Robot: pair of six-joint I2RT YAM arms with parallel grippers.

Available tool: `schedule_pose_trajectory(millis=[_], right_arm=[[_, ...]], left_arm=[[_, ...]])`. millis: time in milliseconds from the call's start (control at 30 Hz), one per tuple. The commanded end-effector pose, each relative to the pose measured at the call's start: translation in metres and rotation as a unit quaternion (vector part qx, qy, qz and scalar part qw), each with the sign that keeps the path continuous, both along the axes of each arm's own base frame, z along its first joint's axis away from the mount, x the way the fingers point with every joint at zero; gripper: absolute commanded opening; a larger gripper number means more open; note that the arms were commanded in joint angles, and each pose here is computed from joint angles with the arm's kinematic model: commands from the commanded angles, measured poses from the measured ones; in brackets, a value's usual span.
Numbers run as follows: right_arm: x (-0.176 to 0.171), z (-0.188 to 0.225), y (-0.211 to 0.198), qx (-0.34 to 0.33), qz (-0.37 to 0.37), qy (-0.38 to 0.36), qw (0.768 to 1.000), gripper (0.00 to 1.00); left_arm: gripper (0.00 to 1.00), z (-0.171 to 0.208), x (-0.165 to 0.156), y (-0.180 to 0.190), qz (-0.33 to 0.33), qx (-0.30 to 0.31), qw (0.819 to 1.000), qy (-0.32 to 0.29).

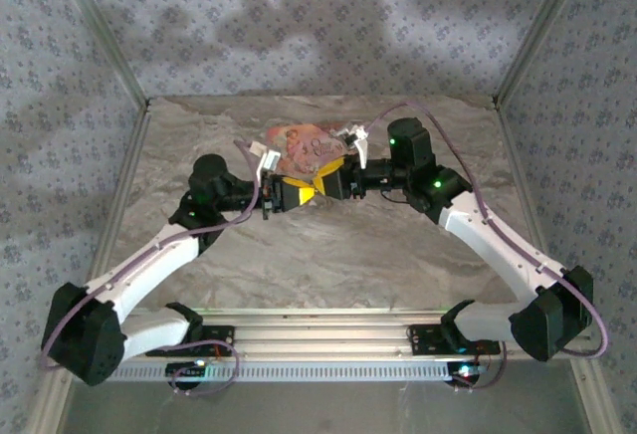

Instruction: Unlock a padlock with a key

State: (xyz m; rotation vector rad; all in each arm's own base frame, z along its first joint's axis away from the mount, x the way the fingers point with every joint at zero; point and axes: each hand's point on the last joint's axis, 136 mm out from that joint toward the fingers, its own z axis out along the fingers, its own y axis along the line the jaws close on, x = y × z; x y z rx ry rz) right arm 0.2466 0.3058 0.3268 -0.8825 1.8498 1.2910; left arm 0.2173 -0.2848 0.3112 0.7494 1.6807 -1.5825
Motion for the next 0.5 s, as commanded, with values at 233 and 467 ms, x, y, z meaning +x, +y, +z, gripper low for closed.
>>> schedule_pose_trajectory(millis=[233, 467], right_arm=[[0.083, -0.025, -0.044, -0.069, -0.218, 0.076, 0.971, 0.83], [0.177, -0.13, -0.1, -0.165, -0.379, 0.237, 0.879, 0.84]], left_arm=[[0.0, -0.056, 0.055, 0.065, 0.205, 0.069, 0.973, 0.076], [0.0, -0.126, 0.127, 0.161, 0.424, 0.133, 0.867, 0.224]])
